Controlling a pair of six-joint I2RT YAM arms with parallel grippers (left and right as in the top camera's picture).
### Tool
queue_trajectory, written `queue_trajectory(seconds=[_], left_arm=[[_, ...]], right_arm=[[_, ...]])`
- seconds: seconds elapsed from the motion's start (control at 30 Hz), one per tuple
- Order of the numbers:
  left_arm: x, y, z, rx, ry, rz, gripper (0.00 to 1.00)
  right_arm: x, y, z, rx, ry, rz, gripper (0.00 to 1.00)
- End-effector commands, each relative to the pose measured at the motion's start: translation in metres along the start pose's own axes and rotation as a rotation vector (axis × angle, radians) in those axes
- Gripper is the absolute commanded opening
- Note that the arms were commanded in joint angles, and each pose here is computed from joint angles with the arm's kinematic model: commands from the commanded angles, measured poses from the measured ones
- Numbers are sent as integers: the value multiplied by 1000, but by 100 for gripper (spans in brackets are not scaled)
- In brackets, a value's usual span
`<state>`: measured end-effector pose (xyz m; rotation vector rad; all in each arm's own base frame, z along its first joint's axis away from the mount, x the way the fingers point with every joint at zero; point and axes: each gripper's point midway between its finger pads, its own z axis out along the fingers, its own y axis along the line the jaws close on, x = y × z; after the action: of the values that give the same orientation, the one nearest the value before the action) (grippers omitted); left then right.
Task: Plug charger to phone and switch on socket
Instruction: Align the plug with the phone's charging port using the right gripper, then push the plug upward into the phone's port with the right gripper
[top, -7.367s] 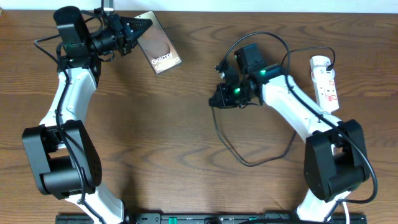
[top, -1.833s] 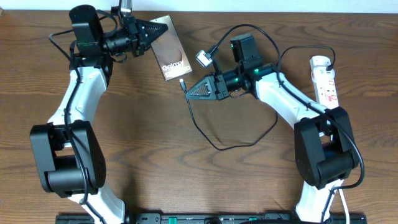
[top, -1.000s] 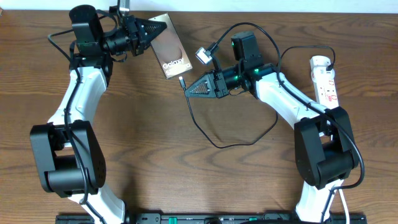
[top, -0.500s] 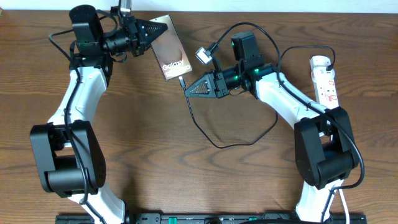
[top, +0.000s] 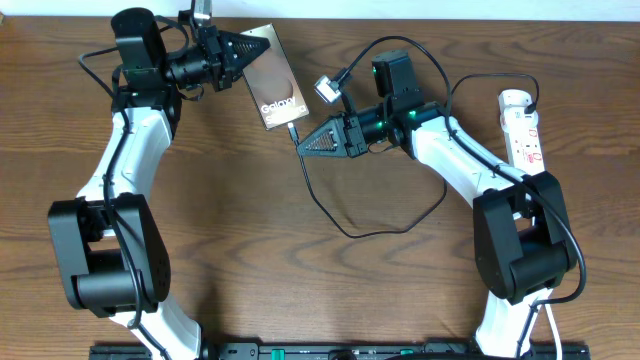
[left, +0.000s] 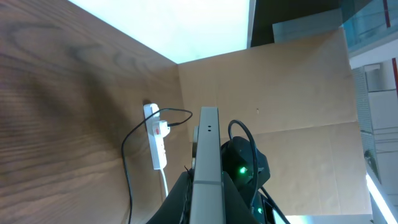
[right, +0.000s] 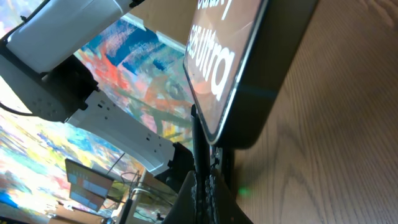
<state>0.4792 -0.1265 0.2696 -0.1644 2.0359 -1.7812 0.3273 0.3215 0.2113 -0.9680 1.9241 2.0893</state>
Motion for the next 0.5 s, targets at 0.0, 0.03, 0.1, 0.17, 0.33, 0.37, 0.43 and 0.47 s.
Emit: queue_trajectory(seconds=[0.0, 0.03, 0.1, 0.17, 0.33, 0.37, 0.43, 0.47], left_arm=[[5, -10, 3, 27, 39, 30, 7], [5, -10, 4, 27, 39, 30, 7], [5, -10, 3, 27, 39, 30, 7], [5, -10, 3, 27, 39, 29, 7], [5, -10, 4, 27, 40, 26, 7], [5, -10, 4, 27, 40, 26, 7], [5, -10, 4, 27, 40, 26, 7], [5, -10, 4, 27, 40, 27, 7]], right_arm=[[-3, 14, -2, -14, 0, -22, 1], [-3, 14, -2, -14, 0, -22, 1], [-3, 14, -2, -14, 0, -22, 1], [-3, 14, -2, -11, -1, -22, 1], [-4, 13, -2, -7, -2, -22, 1], [-3, 13, -2, -7, -1, -22, 1], [-3, 13, 0, -3, 0, -22, 1], [-3, 13, 1, -3, 1, -22, 1]])
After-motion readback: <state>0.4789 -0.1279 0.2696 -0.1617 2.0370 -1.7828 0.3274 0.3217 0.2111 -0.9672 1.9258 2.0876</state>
